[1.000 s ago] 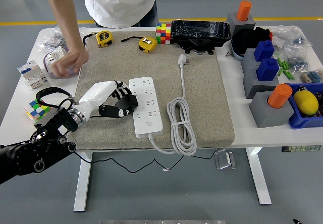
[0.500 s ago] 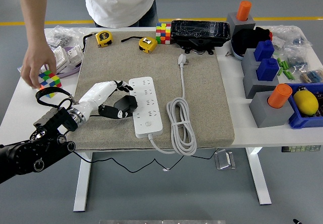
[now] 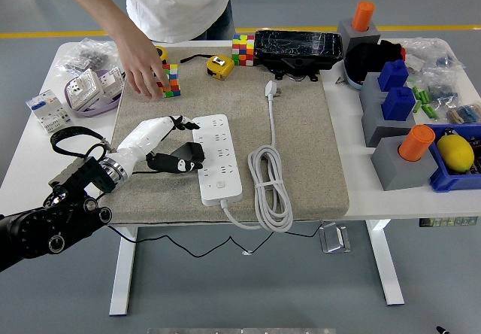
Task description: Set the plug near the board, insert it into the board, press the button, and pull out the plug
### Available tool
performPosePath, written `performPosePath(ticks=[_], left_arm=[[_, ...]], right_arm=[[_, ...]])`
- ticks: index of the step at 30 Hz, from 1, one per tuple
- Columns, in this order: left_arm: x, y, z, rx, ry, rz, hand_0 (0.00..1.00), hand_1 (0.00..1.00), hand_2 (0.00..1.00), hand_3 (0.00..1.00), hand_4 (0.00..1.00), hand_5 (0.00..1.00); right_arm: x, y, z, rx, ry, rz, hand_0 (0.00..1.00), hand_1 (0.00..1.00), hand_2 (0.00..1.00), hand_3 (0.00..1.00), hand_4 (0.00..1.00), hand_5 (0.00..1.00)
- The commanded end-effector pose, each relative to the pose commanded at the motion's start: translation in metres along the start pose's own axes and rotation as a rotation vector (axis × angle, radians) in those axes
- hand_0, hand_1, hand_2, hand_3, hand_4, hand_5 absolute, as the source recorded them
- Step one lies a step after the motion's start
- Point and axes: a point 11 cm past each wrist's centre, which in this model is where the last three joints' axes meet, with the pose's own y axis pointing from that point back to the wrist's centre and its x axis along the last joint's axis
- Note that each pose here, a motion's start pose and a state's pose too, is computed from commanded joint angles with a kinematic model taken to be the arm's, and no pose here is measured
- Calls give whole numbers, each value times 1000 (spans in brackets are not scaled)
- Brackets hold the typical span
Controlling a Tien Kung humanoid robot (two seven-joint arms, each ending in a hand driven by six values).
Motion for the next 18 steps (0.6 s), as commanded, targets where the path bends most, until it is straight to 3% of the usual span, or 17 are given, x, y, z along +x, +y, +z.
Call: performPosePath(ticks=[2,7,8,10,13,14,18], left_arm=[[3,1,7,-23,31,21,769,874,925,875,998,609],[12,10,26,-94,120,107,769,874,925,875,998,609],[14,13,29,-105,135,127,756,825,857,821,998,730],[15,21,34,-114,170,174,756,825,857,821,998,730],[14,33,37,-101,199,222,756,825,857,821,998,730],[12,37,36,-91,207,233,758,805,819,789,895,791],[-5,55,32,-23,203,227,758,805,819,789,895,791]], right_arm=[[0,0,0,0,-1,-1,605,649,671,564,955,516],[0,0,0,0,1,0,605,649,671,564,955,516],[0,0,0,0,2,0,605,649,671,563,955,515],[0,0,0,0,0,1,605,649,671,563,955,515],[1,0,1,0,1,1,605,649,671,563,955,515],[1,0,1,0,0,2,605,649,671,563,954,515],[0,0,1,1,2,0,605,649,671,563,954,515]])
